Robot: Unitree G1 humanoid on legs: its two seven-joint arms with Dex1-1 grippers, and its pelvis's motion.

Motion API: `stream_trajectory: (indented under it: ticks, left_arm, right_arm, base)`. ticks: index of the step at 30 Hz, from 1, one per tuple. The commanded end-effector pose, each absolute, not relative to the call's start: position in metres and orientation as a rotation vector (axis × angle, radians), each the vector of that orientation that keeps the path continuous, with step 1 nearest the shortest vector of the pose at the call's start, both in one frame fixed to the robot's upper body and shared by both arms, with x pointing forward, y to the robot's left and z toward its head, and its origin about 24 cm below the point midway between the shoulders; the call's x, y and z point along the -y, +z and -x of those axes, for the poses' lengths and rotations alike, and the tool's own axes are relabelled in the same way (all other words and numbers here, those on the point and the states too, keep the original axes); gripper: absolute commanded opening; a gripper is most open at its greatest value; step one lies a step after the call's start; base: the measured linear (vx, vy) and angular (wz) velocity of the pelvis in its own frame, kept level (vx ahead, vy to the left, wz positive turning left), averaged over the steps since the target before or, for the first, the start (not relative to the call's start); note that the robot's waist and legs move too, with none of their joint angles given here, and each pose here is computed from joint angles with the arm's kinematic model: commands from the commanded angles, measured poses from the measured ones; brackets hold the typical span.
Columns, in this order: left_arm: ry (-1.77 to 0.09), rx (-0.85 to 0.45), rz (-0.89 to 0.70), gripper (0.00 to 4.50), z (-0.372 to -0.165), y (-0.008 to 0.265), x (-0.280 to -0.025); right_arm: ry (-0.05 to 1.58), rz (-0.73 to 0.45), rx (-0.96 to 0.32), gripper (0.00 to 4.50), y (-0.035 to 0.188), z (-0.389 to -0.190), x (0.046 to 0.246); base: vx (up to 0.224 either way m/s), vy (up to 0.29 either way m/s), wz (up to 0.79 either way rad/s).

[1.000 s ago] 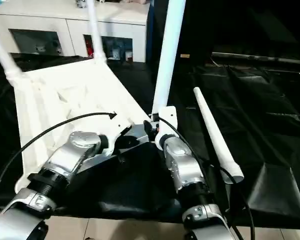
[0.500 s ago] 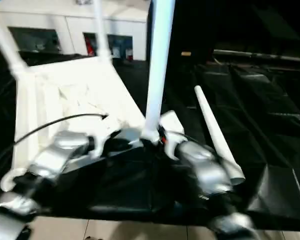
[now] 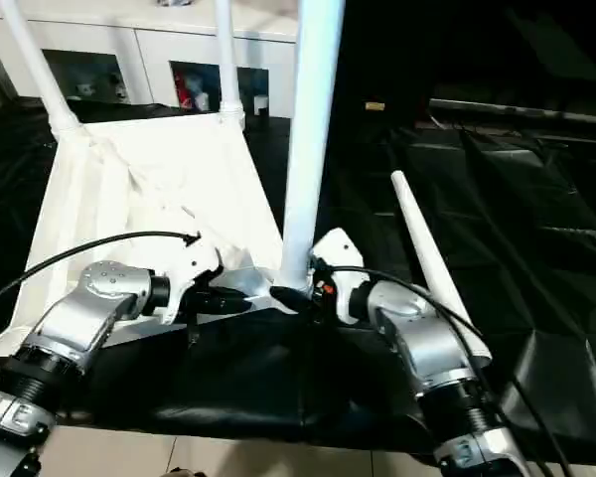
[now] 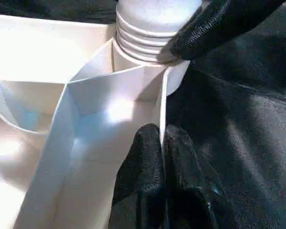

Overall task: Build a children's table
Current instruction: Rotate leg to tighten

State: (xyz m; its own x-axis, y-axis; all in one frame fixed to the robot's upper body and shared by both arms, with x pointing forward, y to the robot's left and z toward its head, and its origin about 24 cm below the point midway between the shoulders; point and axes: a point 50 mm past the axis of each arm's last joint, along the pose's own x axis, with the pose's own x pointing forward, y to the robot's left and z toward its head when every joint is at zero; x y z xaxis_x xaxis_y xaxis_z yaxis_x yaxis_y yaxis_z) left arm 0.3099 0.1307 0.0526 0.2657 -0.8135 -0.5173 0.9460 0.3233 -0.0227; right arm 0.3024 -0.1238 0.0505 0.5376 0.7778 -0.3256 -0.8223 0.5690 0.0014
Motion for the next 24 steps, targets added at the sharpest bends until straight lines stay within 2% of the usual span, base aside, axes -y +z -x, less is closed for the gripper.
stream_trajectory:
  ticks: [1,8,9,10,11,13,17,19,24]
  left_arm:
    - [-1.245,-0.458,-0.289,0.0,-0.309,0.055,-0.126]
    - [-1.244,-0.464,-0.283,0.0,-0.308,0.054,-0.126]
    - [-1.235,-0.466,-0.28,0.0,-0.309,0.054,-0.126]
    - [-1.196,-0.47,-0.271,0.0,-0.312,0.052,-0.123]
    - [-1.196,-0.47,-0.271,0.0,-0.312,0.052,-0.123]
    - [-1.141,-0.475,-0.263,0.0,-0.317,0.05,-0.118]
    - [-0.982,-0.481,-0.254,0.0,-0.33,0.046,-0.101]
    - [-0.926,-0.465,-0.235,0.0,-0.337,0.048,-0.086]
    - [-0.941,-0.427,-0.235,0.0,-0.34,0.053,-0.067]
  right_arm:
    - [0.992,0.163,-0.321,3.03,0.05,-0.299,0.119]
    - [0.949,0.141,-0.34,2.7,0.045,-0.3,0.121]
    - [0.914,0.131,-0.346,2.7,0.042,-0.301,0.121]
    - [0.814,0.104,-0.363,2.68,0.035,-0.304,0.122]
    - [0.814,0.104,-0.363,2.67,0.035,-0.304,0.122]
    - [0.711,0.068,-0.381,2.67,0.028,-0.307,0.121]
    - [0.454,-0.063,-0.427,2.66,0.017,-0.315,0.11]
    - [0.36,-0.109,-0.439,2.66,0.016,-0.321,0.097]
    - [0.35,-0.113,-0.414,2.66,0.022,-0.327,0.078]
  base:
    - [0.0,0.0,0.0]
    - [0.0,0.0,0.0]
    - [0.0,0.0,0.0]
    - [0.0,0.0,0.0]
    - [0.0,0.0,0.0]
    - [0.0,0.0,0.0]
    - [0.0,0.0,0.0]
    - [0.0,0.0,0.0]
    - [0.0,0.0,0.0]
